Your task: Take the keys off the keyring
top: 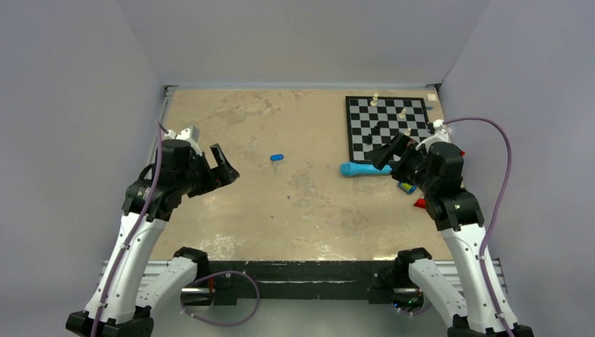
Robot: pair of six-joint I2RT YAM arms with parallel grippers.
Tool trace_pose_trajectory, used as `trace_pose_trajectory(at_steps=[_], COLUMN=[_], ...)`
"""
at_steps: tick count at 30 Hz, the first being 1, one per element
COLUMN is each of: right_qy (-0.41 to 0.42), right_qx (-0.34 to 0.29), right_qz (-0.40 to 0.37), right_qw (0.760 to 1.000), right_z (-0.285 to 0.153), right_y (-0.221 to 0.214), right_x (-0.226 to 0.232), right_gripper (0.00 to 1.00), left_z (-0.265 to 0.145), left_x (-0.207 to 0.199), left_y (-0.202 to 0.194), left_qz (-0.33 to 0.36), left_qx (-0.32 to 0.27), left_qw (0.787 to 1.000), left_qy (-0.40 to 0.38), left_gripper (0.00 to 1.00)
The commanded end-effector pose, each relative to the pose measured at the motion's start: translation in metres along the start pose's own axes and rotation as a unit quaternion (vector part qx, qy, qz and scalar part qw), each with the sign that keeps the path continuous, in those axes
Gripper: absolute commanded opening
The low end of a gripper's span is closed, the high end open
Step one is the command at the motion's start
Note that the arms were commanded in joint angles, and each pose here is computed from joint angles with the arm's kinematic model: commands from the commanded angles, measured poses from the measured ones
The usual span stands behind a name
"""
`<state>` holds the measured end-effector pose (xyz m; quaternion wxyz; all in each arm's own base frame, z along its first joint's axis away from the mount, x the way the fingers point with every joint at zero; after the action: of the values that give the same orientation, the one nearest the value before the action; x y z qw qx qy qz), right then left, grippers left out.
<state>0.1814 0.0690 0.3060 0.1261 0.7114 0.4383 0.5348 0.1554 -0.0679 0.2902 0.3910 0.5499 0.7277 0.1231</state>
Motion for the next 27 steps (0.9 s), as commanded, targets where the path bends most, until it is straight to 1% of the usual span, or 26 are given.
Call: trace_pose_trajectory(at_steps=[1,3,7,10,15,18,22,27], right_qy=[-0.002,-0.013,0.022,0.006,0.021,0.020,0.028,0.042], right_qx=[-0.005,0.006,0.060,0.065,0.081,0.107,0.139,0.163], right_qz=[-0.002,-0.007,-0.002,0.017,0.036,0.011,-0.008,-0.013], right_qw=[1.000,1.000,0.998,0.998,0.996,0.994,0.990,0.986], right_z=[0.001,0.006,0.013,0.022,0.029,0.034,0.042,0.044], right_y=[0.009,0.015,0.008,-0.002,-0.008,-0.002,0.003,0.009], right_x=[0.007,0.010,0.017,0.006,0.006,0.010,0.016,0.026], right_gripper=[0.99,0.99,0.99,0.99,0.99,0.99,0.97,0.95], left_z=[0.011,0.015,0.018,0.027,0.042,0.050,0.069,0.098], left_x=[0.002,0.000,-0.002,-0.001,-0.002,-0.006,-0.013,-0.021], left_y=[-0.002,-0.002,-0.002,-0.002,-0.003,-0.002,-0.001,0.001], left_qz=[0.028,0.033,0.044,0.062,0.072,0.070,0.069,0.039], left_qx=[0.010,0.020,0.024,0.019,0.037,0.038,0.051,0.056], left_qw=[1.000,0.999,0.999,0.998,0.996,0.996,0.995,0.996], left_qy=[0.008,-0.002,-0.012,-0.024,-0.028,-0.040,-0.048,-0.052], left_gripper=[1.00,1.00,1.00,1.00,0.99,0.98,0.94,0.88])
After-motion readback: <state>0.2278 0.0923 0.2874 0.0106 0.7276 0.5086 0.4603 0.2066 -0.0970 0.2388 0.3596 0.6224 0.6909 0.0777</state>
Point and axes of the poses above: each gripper's point midway between its finger pads, its own z axis out along the fingers, its own x axis along the line the jaws close on, y = z × x, the point moved 8 cm from there along -z, back along the fingers, and after that the axes turned 3 degrees about z, right-handed, at the moved point
